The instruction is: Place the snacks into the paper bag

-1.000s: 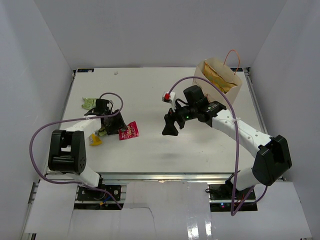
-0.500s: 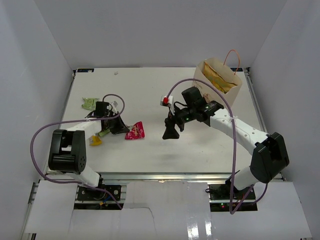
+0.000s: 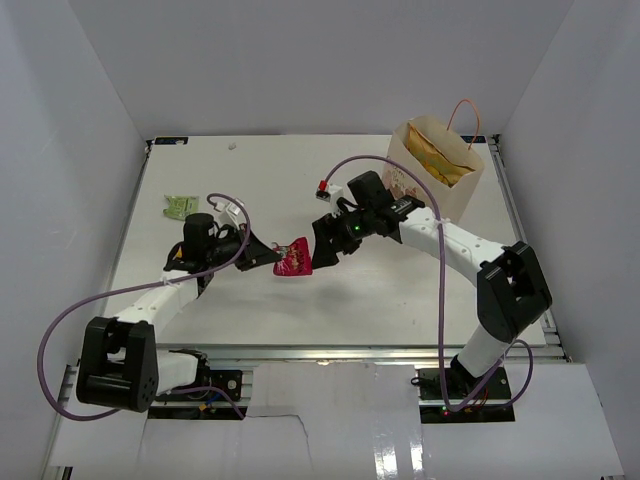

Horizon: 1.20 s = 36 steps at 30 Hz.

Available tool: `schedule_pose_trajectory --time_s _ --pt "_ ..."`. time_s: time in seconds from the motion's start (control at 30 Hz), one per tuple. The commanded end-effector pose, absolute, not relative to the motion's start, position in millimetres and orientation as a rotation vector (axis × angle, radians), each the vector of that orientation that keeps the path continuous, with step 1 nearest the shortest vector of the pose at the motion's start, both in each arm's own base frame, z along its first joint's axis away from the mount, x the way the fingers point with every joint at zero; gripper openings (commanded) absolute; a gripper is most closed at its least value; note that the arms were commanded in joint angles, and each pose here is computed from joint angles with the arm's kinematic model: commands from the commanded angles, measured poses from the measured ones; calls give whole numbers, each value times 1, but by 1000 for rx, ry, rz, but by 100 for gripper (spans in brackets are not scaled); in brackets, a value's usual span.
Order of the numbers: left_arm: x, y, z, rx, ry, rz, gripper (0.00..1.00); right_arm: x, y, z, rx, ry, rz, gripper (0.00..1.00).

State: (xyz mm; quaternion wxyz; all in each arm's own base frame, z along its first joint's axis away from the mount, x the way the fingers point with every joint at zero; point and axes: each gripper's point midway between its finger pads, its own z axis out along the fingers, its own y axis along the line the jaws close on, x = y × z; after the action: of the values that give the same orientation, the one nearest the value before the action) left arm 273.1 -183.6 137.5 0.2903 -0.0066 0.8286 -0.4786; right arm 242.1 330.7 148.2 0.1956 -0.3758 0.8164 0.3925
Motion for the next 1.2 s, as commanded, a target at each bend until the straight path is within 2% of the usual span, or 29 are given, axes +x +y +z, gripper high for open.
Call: schedule_pose_trajectory --time_s 0.0,0.1,0.2,0.23,0.3,0.33,0.4,0.5,0.57,0.6,0.67,0.7,0.73,0.8,0.87,0.9,0.97,1.0,1.07,1.17 --pt "263 -198 152 40 2156 -1361 0 252 357 188 -943 2222 1217 94" --pt "260 -205 158 58 2147 -1375 0 246 362 184 -947 2242 1247 92" --pt "257 -214 164 73 2142 -1391 1 242 367 181 -956 2245 1294 79" --pt "257 -217 170 87 2131 -1398 1 242 368 177 -955 2256 1300 67" --pt "256 -222 175 94 2125 -1407 1 239 371 175 -963 2259 1327 51" --pt "258 -223 182 101 2109 -1409 1 239 371 173 -960 2266 1331 31" --pt "259 -224 188 95 2095 -1407 6 236 369 173 -982 2257 1345 10" --pt "267 -219 197 52 2067 -1349 26 231 363 188 -1082 2164 1356 8" --pt "274 -209 211 -3 2033 -1272 44 231 356 200 -1164 2079 1336 8" --pt "282 -202 217 -32 1999 -1199 60 235 349 209 -1252 1970 1281 8" --pt "284 -190 242 -49 1917 -1119 75 237 334 219 -1309 1901 1228 8" --pt "284 -184 245 -68 1910 -1079 87 242 322 236 -1362 1780 1172 8" --pt "289 -173 244 -108 1903 -998 93 241 313 245 -1381 1737 1157 8" --pt "288 -162 254 -122 1869 -931 98 246 294 290 -1393 1572 1106 8" --pt "290 -147 239 -182 1915 -831 98 251 277 327 -1393 1445 1030 8" --pt "290 -142 231 -206 1942 -798 98 256 259 370 -1354 1343 949 8" --pt "289 -130 208 -287 2018 -720 98 267 242 411 -1286 1289 796 8" --pt "285 -127 196 -313 2059 -696 98 282 223 445 -1198 1267 625 8" --pt "284 -122 186 -372 2079 -675 97 301 200 471 -1056 1294 472 8" --pt "281 -117 176 -434 2087 -659 97 354 130 496 -763 1386 164 8"
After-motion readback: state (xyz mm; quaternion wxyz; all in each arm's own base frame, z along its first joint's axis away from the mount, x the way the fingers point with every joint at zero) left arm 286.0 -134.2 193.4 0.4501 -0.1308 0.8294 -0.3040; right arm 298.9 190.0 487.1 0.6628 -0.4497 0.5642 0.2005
